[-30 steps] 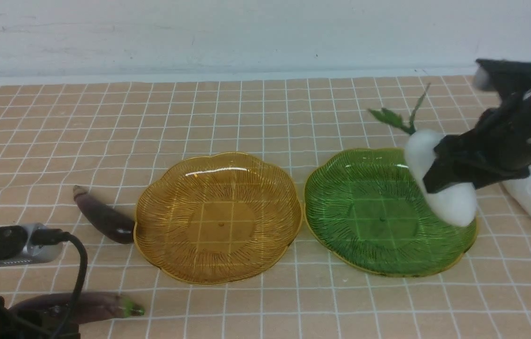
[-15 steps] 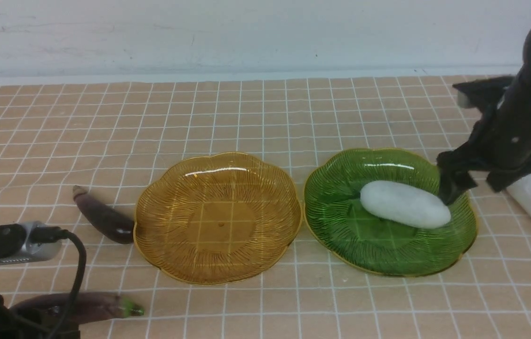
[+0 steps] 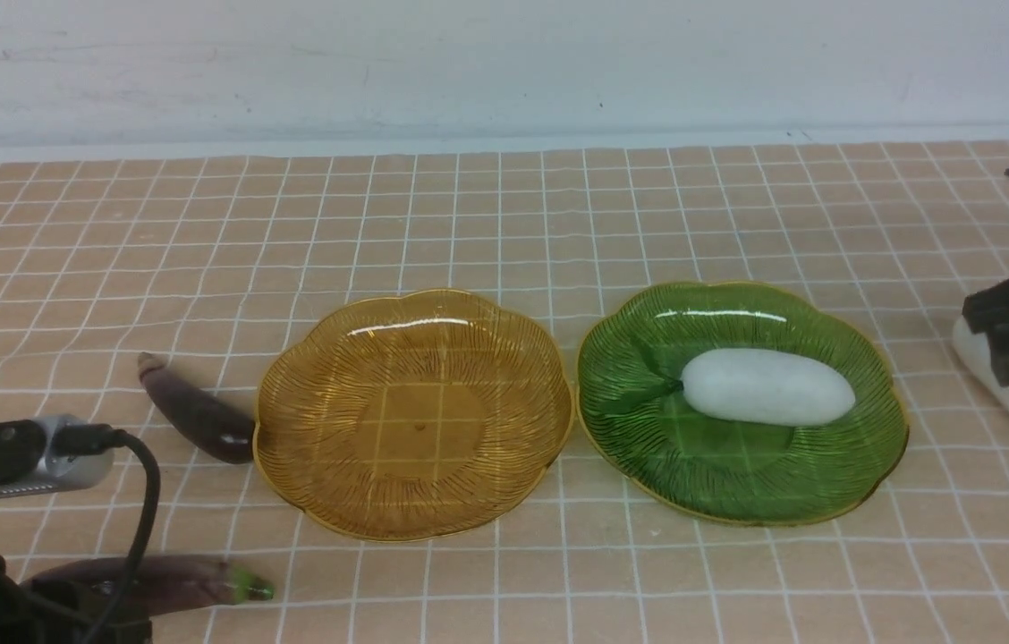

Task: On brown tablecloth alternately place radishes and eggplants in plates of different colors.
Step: 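Place the white radish on the plate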

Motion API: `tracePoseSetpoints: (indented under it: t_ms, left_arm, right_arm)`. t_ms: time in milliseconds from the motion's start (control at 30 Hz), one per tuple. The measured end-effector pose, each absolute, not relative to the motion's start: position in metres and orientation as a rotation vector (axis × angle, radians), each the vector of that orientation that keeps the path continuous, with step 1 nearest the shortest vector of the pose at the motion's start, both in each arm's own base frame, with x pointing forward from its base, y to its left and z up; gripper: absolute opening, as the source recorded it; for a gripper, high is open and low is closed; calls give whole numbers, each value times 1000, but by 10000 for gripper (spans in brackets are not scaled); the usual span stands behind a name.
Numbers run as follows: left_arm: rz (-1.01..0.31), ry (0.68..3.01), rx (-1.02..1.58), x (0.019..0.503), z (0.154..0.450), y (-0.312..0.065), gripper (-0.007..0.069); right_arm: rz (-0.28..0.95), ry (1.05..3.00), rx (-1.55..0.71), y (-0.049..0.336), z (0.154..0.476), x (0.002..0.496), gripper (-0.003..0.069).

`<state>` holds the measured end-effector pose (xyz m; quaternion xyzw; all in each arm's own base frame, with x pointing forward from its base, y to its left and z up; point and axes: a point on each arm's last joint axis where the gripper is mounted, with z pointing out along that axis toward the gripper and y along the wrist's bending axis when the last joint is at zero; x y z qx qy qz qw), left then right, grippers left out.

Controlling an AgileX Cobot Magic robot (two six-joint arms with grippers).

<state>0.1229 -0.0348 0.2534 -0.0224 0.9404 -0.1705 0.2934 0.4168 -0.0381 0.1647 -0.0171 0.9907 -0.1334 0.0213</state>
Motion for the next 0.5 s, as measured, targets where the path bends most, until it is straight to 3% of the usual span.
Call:
tracePoseSetpoints:
  t_ms: [100,267,500]
  left_arm:
    - [-455,2505,-61,123,253,-35,70]
    - [-455,2505,-62,123,253,-35,70]
    - [-455,2505,-62,123,253,-35,70]
  right_arm:
    - [-423,3103,-72,-39,151,418,622]
    - [-412,3113,-53,-38,157,421,476]
    - [-290,2972,45,-32,207,434,484]
